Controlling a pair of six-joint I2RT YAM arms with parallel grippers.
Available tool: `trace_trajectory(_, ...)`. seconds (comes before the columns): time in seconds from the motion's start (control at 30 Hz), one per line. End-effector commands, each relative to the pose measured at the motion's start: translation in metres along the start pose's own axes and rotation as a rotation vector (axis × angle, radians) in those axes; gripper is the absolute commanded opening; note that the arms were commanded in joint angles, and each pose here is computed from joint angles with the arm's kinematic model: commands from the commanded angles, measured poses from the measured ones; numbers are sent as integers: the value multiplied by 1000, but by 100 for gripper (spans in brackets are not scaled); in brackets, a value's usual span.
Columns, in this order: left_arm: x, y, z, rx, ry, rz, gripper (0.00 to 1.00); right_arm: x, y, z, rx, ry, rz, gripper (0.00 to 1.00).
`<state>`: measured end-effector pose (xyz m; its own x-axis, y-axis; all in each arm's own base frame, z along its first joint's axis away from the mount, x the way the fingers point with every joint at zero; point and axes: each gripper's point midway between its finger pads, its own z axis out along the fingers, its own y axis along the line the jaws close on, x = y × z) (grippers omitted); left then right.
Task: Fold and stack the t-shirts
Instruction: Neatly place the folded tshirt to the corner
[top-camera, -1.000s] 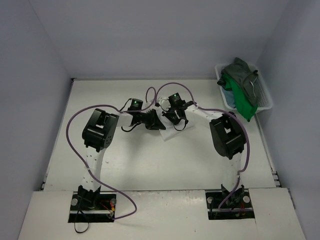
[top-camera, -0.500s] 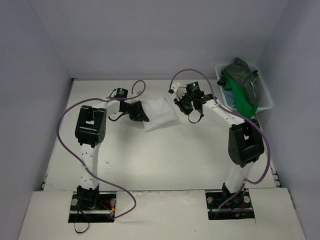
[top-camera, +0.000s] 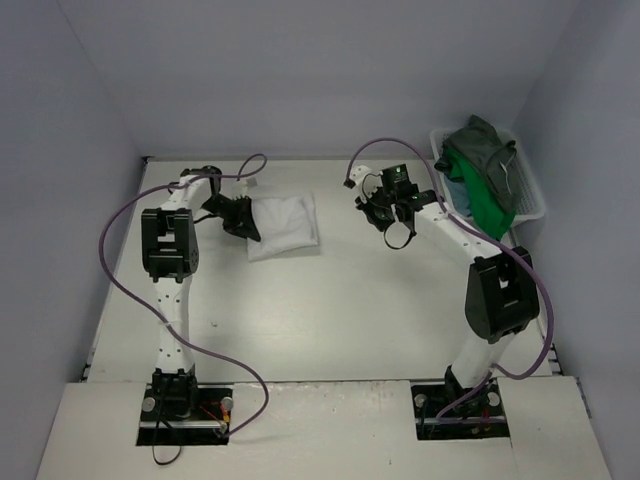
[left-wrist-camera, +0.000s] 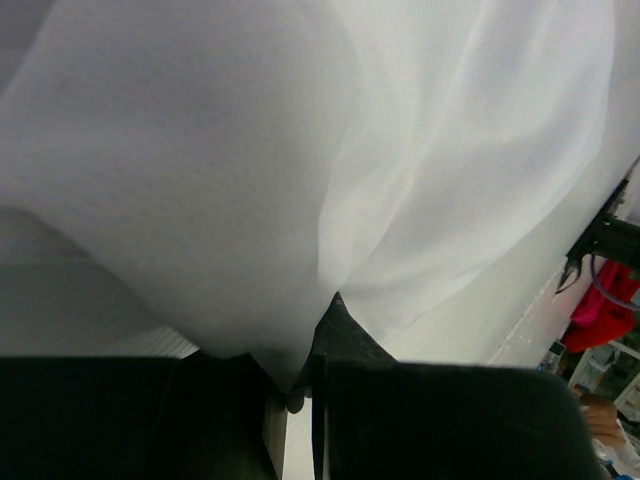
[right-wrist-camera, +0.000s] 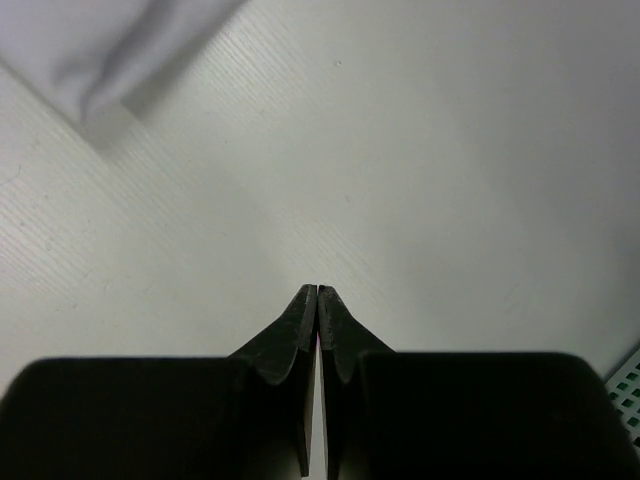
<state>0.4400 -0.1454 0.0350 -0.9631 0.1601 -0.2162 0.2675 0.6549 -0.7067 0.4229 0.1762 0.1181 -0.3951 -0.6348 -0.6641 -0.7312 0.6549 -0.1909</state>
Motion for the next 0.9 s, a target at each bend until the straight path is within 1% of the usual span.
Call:
trace_trajectory(0.0,18,65,-54,-302,71,104,0,-20,-9,-28,32,-81,-22,0)
trace_trajectory(0.07,19,74,-71,-369,80,133,0,-19,-9,-29,31,-83,-20,0)
trace_trajectory(0.1,22,85,-80,-434,105,160,0,-19,-9,-31,29,-86,-16,0)
trace_trajectory(0.2,26,101,-100,-532,136,196,0,-19,-7,-35,28,-94,-14,0)
trace_trajectory(0.23,28,110,-110,-589,153,199,0,-18,-6,-36,26,-95,-13,0)
trace_trajectory(0.3,27,123,-128,-646,150,202,0,-20,-6,-41,29,-105,-13,0)
trace_trajectory(0.43,22,147,-173,-827,158,220,0,-14,-6,-48,34,-106,-7,0)
trace_trajectory(0.57,7,165,-218,-1000,107,230,0,-11,-6,-55,34,-120,-3,0)
trace_trajectory(0.73,-4,180,-253,-1106,67,200,0,-3,-7,-60,33,-120,8,0)
trace_trajectory(0.87,-17,195,-286,-1249,42,203,0,3,-7,-61,32,-118,19,0)
